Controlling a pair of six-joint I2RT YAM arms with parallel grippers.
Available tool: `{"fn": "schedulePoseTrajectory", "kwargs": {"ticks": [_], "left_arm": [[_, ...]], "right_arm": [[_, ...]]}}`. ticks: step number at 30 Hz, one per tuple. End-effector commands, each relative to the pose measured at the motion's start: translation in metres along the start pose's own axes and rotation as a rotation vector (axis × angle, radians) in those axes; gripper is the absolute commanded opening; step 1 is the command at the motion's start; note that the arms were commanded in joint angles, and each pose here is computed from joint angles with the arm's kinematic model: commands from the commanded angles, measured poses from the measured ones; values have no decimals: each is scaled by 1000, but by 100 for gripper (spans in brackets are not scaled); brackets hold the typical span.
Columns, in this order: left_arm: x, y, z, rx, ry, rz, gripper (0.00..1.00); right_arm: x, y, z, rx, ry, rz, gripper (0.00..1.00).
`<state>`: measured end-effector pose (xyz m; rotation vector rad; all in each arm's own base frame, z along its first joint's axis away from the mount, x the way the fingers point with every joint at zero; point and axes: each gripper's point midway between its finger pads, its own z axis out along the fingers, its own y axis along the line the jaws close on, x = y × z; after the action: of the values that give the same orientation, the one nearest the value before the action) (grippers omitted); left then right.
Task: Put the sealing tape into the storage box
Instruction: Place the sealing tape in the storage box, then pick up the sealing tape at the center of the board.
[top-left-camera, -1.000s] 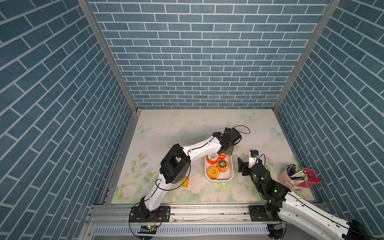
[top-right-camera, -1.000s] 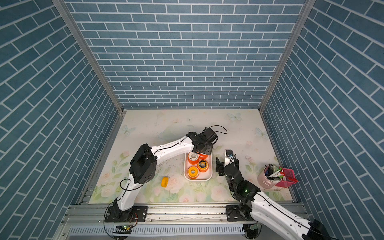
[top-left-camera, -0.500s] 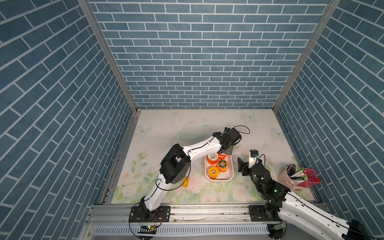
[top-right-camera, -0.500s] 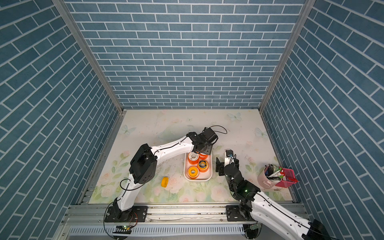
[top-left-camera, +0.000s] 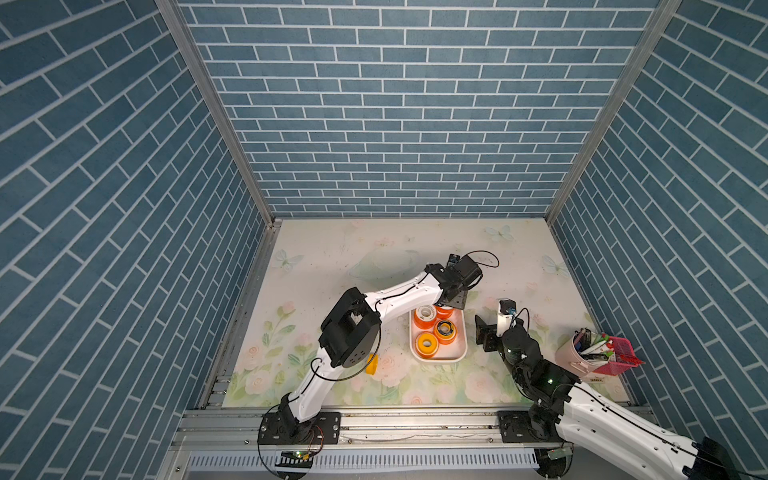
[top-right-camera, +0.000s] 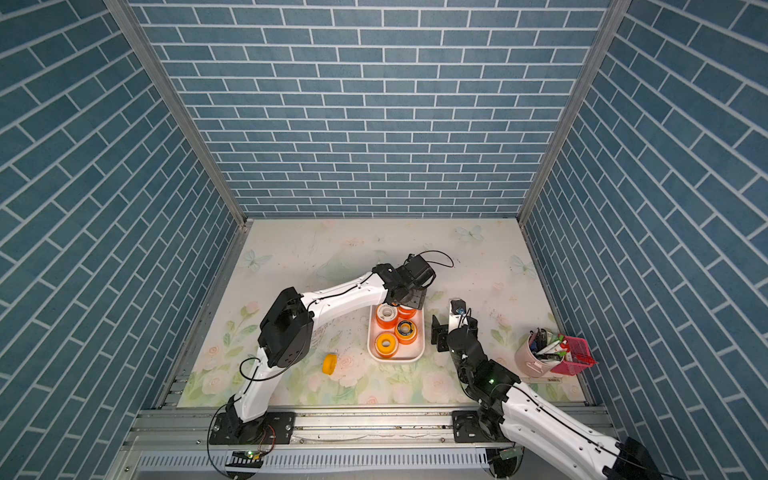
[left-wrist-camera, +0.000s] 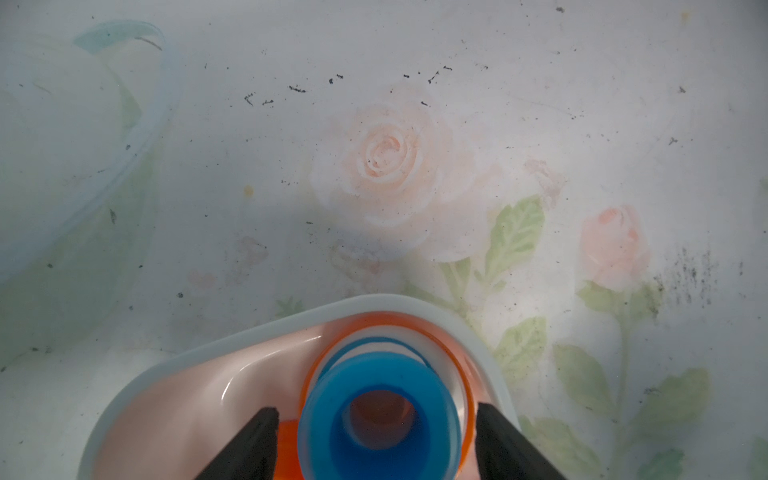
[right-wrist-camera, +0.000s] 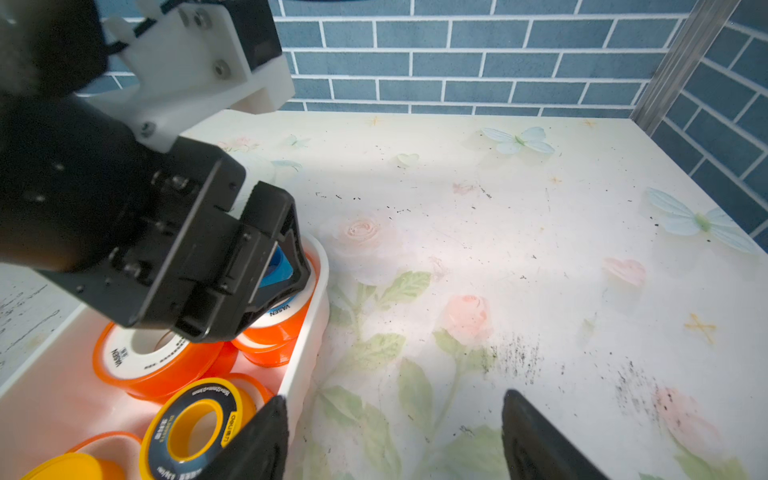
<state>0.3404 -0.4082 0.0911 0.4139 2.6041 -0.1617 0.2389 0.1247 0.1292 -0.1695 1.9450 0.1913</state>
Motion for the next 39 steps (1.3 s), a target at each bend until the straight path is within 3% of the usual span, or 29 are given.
{"fn": "schedulePoseTrajectory", "kwargs": {"ticks": [1, 7, 10, 12, 16, 24, 29, 39], "left_arm": [[-16, 4, -35, 30, -56, -10, 82], [-27, 38, -89, 10, -140, -63, 84], [-20, 74, -116, 20, -167, -119, 84], [-13, 110, -133, 1, -195, -170, 84], [15, 191, -149, -76, -197, -281, 84], [74, 334, -172, -236, -212, -503, 86], [97, 367, -166, -283, -222, -590, 85], [101, 379, -161, -292, -216, -623, 85]], "right_arm": [[-4, -2, 0, 10, -17, 39, 81], [-8, 2, -2, -14, -21, 28, 81], [-27, 31, -7, -160, -35, -1, 76], [-47, 49, -11, -236, -31, -27, 69], [-79, 90, -12, -385, 2, -111, 71], [-69, 213, -3, -722, 301, -343, 80], [-36, 261, 11, -785, 482, -453, 87], [36, 323, 5, -886, 700, -692, 88]]}}
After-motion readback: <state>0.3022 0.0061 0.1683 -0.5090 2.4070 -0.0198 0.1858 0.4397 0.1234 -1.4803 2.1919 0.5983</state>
